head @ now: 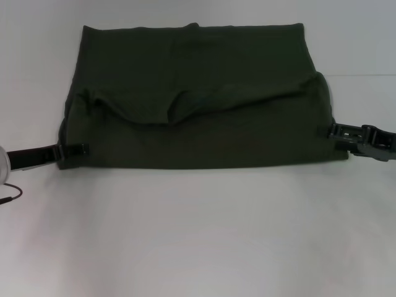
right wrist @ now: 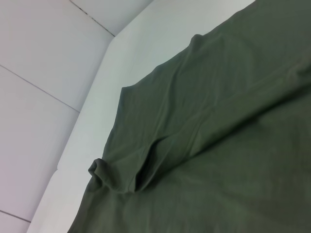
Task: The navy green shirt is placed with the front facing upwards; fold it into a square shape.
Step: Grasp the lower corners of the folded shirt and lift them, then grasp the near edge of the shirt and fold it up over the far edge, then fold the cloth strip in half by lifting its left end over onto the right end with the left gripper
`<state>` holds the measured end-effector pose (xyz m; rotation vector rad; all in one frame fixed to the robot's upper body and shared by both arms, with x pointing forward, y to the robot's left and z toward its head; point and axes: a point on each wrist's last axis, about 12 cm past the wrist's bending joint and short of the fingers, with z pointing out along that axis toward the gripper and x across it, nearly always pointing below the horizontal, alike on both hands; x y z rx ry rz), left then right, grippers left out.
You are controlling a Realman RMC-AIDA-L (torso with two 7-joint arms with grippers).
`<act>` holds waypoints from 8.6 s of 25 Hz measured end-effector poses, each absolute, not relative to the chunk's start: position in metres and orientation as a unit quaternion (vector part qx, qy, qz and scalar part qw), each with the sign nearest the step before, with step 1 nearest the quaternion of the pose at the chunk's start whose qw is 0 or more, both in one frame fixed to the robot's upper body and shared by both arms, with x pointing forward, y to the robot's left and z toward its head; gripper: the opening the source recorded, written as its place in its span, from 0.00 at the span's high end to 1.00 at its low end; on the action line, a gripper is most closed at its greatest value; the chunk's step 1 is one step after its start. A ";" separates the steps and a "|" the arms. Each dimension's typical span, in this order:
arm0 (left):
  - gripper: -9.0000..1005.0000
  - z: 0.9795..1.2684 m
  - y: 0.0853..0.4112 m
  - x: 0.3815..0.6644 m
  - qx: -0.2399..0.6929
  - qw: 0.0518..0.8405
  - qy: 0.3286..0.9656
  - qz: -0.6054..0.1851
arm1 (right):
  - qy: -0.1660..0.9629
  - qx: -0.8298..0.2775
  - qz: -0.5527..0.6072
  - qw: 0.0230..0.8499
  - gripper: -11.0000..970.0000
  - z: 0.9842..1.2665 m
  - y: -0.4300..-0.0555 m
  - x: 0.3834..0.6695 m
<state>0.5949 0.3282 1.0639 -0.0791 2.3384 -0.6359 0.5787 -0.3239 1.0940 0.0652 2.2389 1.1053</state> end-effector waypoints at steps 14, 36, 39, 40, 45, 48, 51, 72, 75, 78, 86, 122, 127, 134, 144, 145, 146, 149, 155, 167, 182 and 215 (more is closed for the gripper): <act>0.65 1.065 0.324 0.599 -0.020 0.356 0.906 -0.230 | 0.846 0.042 0.422 0.323 0.05 1.094 -0.332 0.577; 0.95 1.088 0.332 0.604 -0.057 0.353 0.894 -0.268 | 0.883 0.015 0.354 0.307 0.05 1.109 -0.350 0.595; 0.95 1.095 0.332 0.608 -0.071 0.349 0.891 -0.281 | 0.896 0.015 0.320 0.309 0.05 1.117 -0.350 0.612; 0.95 1.097 0.332 0.609 -0.074 0.348 0.890 -0.284 | 0.900 0.011 0.307 0.310 0.05 1.120 -0.348 0.617; 0.95 1.104 0.330 0.613 -0.082 0.346 0.887 -0.295 | 0.920 -0.011 0.258 0.295 0.05 1.119 -0.330 0.633; 0.95 1.106 0.329 0.615 -0.084 0.348 0.884 -0.300 | 0.925 -0.020 0.242 0.292 0.05 1.113 -0.318 0.638; 0.95 1.108 0.328 0.616 -0.086 0.351 0.882 -0.302 | 0.928 -0.027 0.231 0.291 0.05 1.108 -0.310 0.639; 0.95 1.107 0.328 0.616 -0.090 0.352 0.880 -0.305 | 0.935 -0.037 0.224 0.273 0.34 1.090 -0.291 0.637; 0.95 1.106 0.327 0.615 -0.090 0.351 0.880 -0.306 | 0.935 -0.033 0.224 0.272 0.46 1.090 -0.293 0.636; 0.95 1.106 0.327 0.615 -0.089 0.350 0.880 -0.308 | 0.936 -0.027 0.225 0.271 0.62 1.090 -0.296 0.635; 0.95 1.107 0.326 0.614 -0.083 0.346 0.881 -0.312 | 0.935 -0.022 0.231 0.267 0.83 1.092 -0.303 0.632; 0.94 1.134 0.360 0.560 0.029 0.151 0.935 -0.321 | 0.927 -0.031 0.343 0.147 0.94 1.117 -0.349 0.563; 0.94 1.146 0.347 0.606 -0.007 0.209 0.936 -0.285 | 0.905 0.021 0.335 0.261 0.94 1.128 -0.347 0.600; 0.94 1.155 0.332 0.650 -0.036 0.287 0.926 -0.244 | 0.870 0.072 0.315 0.372 0.94 1.137 -0.333 0.641; 0.94 1.141 0.311 0.671 -0.066 0.364 0.911 -0.182 | 0.869 0.085 0.229 0.431 0.94 1.122 -0.296 0.669; 0.94 1.141 0.311 0.673 -0.070 0.372 0.908 -0.178 | 0.869 0.088 0.223 0.433 0.94 1.121 -0.295 0.670; 0.94 1.141 0.311 0.674 -0.073 0.379 0.906 -0.174 | 0.868 0.092 0.219 0.436 0.94 1.120 -0.295 0.671; 0.94 1.140 0.308 0.678 -0.077 0.387 0.903 -0.170 | 0.865 0.100 0.206 0.446 0.94 1.120 -0.297 0.674; 0.94 1.147 0.298 0.687 -0.071 0.400 0.899 -0.167 | 0.861 0.095 0.195 0.459 0.94 1.125 -0.291 0.681; 0.94 1.149 0.298 0.692 -0.081 0.411 0.894 -0.162 | 0.867 0.075 0.173 0.461 0.94 1.125 -0.274 0.691; 0.94 1.144 0.297 0.690 -0.092 0.417 0.891 -0.157 | 0.864 0.061 0.176 0.468 0.93 1.134 -0.266 0.697; 0.23 1.083 0.377 0.538 -0.298 0.309 0.766 -0.479 | 0.765 0.115 0.499 0.391 0.14 1.098 -0.361 0.552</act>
